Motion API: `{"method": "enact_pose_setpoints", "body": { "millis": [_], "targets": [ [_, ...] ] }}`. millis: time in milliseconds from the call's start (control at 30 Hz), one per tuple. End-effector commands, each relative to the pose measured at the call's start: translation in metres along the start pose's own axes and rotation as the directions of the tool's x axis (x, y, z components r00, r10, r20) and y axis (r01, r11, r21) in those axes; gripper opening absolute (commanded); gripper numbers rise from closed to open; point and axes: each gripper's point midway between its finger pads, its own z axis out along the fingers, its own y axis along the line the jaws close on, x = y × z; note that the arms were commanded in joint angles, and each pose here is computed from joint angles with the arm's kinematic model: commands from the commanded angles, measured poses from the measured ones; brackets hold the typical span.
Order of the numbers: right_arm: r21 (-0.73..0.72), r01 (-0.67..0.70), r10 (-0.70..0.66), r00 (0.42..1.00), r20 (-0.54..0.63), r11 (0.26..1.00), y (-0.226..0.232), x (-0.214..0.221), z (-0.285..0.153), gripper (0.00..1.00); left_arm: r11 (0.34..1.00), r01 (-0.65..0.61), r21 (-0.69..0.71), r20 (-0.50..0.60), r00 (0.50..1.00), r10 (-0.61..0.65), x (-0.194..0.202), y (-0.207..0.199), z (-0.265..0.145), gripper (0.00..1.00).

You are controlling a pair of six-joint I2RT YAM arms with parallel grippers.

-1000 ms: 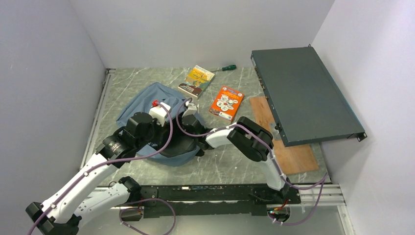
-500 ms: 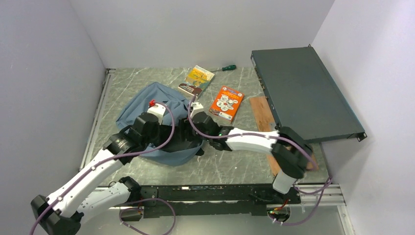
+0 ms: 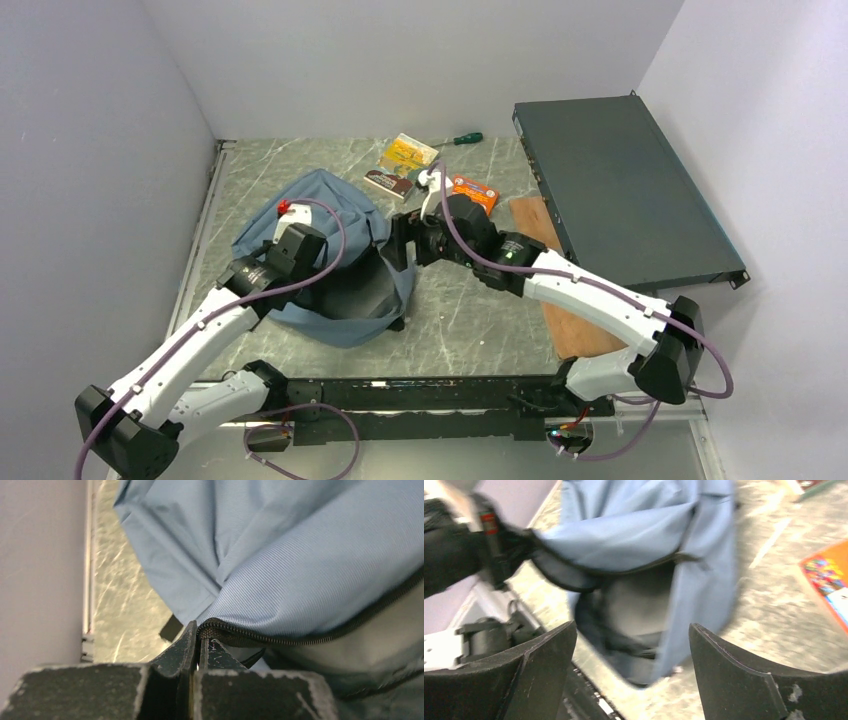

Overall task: Pack the student bag
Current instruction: Pick up the book from the center of the board.

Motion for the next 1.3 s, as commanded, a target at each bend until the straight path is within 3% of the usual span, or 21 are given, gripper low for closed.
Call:
{"method": "enact_pose_setpoints", "body": {
  "millis": [0, 100, 267, 400, 533, 733, 933, 1033, 1133, 1267],
  "targets": [
    [0.189, -0.052, 0.04, 0.997, 0.063, 0.981, -0.053, -0.027, -0.006, 0.86, 0.976, 0.045, -0.212, -0.012, 0.999, -0.049, 0.003, 0.055, -0.017, 0.0],
    [0.325, -0.063, 0.058, 0.998, 0.026, 0.944, -0.097, -0.025, 0.008, 0.86, 0.993, 0.049, -0.105, 0.006, 0.999, -0.048, -0.007, 0.041, -0.021, 0.0],
    [0.536, 0.149, -0.09, 0.987, -0.134, 0.831, -0.155, -0.008, 0.038, 0.87, 0.966, 0.037, 0.257, 0.013, 0.999, -0.042, -0.016, -0.023, -0.027, 0.0],
    [0.614, 0.361, -0.207, 0.928, -0.309, 0.702, -0.196, 0.012, 0.062, 0.9, 0.923, 0.057, 0.382, 0.004, 0.998, -0.064, -0.021, -0.05, -0.03, 0.0],
    [0.614, 0.555, -0.315, 0.829, -0.461, 0.561, -0.228, 0.021, 0.074, 0.91, 0.901, 0.055, 0.431, -0.017, 0.998, -0.053, -0.02, -0.064, -0.028, 0.0],
    [0.488, 0.656, -0.413, 0.749, -0.519, 0.576, -0.248, 0.042, 0.102, 0.9, 0.888, 0.036, 0.459, -0.054, 0.998, -0.012, -0.008, -0.076, -0.019, 0.0],
    [0.452, 0.665, -0.437, 0.739, -0.512, 0.594, -0.263, 0.052, 0.119, 0.86, 0.871, 0.018, 0.49, -0.063, 0.998, 0.015, -0.002, -0.081, -0.019, 0.0],
    [0.422, 0.682, -0.45, 0.72, -0.528, 0.597, -0.269, 0.062, 0.128, 0.8, 0.862, 0.01, 0.507, -0.054, 0.998, 0.02, -0.002, -0.082, -0.022, 0.04],
    [0.402, 0.696, -0.451, 0.703, -0.549, 0.595, -0.274, 0.072, 0.134, 0.68, 0.855, -0.002, 0.519, -0.027, 0.999, 0.019, -0.005, -0.08, -0.028, 0.22],
    [0.408, 0.68, -0.436, 0.717, -0.544, 0.609, -0.277, 0.085, 0.134, 0.28, 0.869, -0.01, 0.495, 0.025, 1.0, -0.003, -0.013, -0.07, -0.033, 0.49]
  ]
}}
